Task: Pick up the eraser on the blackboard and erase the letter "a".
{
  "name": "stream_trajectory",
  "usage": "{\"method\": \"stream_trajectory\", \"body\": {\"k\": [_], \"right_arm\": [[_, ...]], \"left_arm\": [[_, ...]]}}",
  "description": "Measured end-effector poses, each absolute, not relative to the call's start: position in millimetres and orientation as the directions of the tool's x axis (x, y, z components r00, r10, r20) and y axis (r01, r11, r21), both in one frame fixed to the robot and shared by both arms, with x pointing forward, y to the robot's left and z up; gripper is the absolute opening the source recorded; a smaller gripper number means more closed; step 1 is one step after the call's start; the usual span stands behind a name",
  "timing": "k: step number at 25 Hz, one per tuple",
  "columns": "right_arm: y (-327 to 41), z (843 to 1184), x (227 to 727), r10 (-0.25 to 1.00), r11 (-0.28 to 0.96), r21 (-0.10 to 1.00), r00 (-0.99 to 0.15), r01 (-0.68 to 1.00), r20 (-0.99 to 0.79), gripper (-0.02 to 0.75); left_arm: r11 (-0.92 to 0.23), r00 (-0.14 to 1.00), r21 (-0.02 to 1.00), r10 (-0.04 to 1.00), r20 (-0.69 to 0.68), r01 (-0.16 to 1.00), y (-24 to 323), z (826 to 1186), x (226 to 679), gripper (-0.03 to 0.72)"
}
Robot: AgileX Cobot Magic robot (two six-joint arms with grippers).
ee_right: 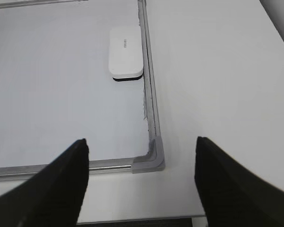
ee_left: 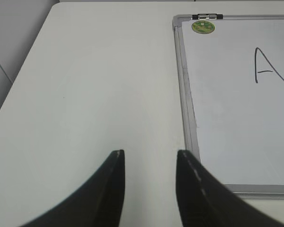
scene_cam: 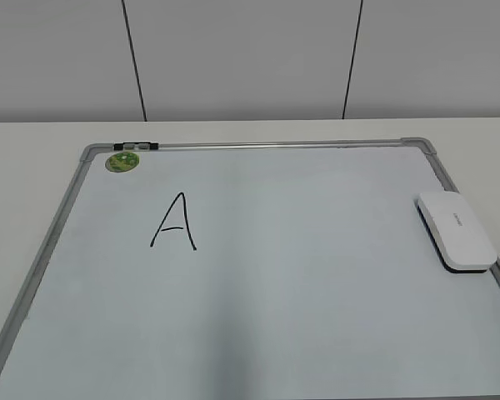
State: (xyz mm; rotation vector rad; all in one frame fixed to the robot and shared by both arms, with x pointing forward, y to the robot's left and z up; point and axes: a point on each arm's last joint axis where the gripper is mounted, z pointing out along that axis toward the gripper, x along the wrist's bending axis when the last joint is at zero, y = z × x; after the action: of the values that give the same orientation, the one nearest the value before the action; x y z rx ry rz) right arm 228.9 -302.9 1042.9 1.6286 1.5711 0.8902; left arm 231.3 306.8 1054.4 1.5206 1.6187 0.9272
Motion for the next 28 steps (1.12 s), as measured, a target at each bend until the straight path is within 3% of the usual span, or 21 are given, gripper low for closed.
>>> {"method": "stream_trajectory", "body": {"k": [28], "right_arm": [[-302.9,1042.9,228.9,0.999,-0.026,0.852,0.032,0.522,0.01,0.519]], "left_arm": [[0.046,-0.047,0.874,0.999,-0.027,0.484,306.8,1053.8,231.6,0.245]]}}
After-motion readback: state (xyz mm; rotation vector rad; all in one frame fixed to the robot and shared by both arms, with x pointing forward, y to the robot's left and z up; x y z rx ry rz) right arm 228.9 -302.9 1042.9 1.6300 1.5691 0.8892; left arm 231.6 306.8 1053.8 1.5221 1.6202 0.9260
